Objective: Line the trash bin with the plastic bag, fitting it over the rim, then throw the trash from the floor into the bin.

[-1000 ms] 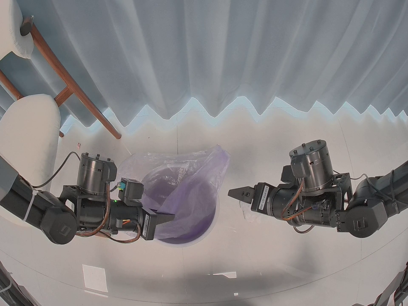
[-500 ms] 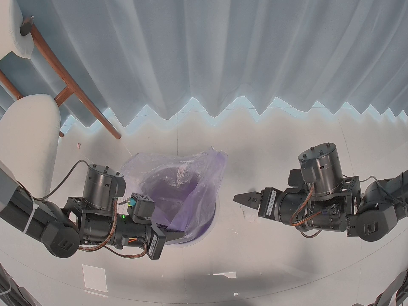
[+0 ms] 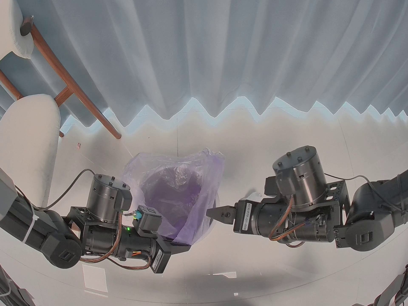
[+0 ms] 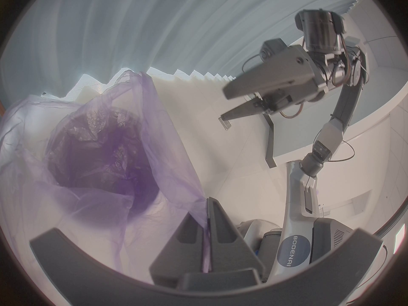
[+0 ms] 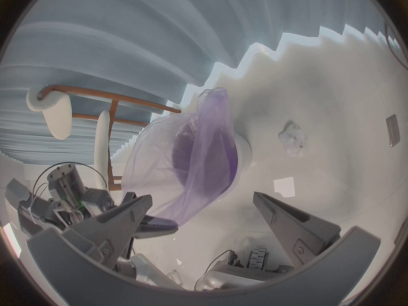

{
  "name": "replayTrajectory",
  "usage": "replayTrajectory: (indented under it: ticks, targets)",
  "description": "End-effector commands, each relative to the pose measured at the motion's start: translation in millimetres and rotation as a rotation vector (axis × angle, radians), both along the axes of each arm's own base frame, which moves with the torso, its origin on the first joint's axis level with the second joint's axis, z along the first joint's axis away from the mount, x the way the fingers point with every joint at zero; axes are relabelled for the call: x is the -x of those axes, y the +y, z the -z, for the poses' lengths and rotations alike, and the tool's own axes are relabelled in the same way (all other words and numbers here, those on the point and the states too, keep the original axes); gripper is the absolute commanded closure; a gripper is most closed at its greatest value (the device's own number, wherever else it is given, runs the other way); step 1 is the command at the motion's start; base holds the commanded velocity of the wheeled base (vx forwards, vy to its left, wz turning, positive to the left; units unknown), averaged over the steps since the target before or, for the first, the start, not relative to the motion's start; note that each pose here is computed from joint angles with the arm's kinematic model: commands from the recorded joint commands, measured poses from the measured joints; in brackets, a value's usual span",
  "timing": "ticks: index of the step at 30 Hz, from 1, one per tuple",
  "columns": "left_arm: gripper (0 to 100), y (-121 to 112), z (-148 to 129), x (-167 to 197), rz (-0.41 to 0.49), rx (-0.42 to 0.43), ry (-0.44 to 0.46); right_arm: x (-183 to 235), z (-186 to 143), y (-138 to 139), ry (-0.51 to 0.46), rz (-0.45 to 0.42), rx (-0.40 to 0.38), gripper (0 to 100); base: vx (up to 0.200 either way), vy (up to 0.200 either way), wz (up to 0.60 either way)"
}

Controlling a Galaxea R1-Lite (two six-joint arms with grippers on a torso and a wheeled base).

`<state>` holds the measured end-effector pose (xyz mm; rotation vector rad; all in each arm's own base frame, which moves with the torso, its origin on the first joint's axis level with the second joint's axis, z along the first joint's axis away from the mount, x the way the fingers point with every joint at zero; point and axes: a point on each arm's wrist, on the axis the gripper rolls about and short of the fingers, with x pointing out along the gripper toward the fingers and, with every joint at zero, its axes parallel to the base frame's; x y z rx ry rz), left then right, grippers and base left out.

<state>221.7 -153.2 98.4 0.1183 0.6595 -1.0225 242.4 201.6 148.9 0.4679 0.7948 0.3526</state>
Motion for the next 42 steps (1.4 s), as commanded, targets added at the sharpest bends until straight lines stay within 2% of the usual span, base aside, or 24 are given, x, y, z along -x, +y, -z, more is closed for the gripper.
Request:
replayTrajectory:
  ticks: [1,5,14,37,38,42]
  targets:
    - [100,2,1,5,0.012,-0.009,0.001,-14,11,18,0.024,-0.003,0.034,0,0.0,0.0,0.0]
    - [100,3,2,8,0.011,-0.011,0.003,-29,16,28,0.01,0.043,0.067,0,0.0,0.0,0.0]
    - [100,4,2,12,0.018,-0.014,0.005,-46,24,44,0.008,0.083,0.113,0,0.0,0.0,0.0]
    - [100,2,2,14,0.031,-0.014,0.003,-62,45,57,0.03,0.098,0.138,0,0.0,0.0,0.0]
    - [100,2,2,14,0.031,-0.015,0.004,-62,45,56,0.029,0.102,0.14,100,0.0,0.0,0.0]
    - [100,2,3,14,0.032,-0.017,0.006,-61,44,54,0.028,0.106,0.143,100,0.0,0.0,0.0]
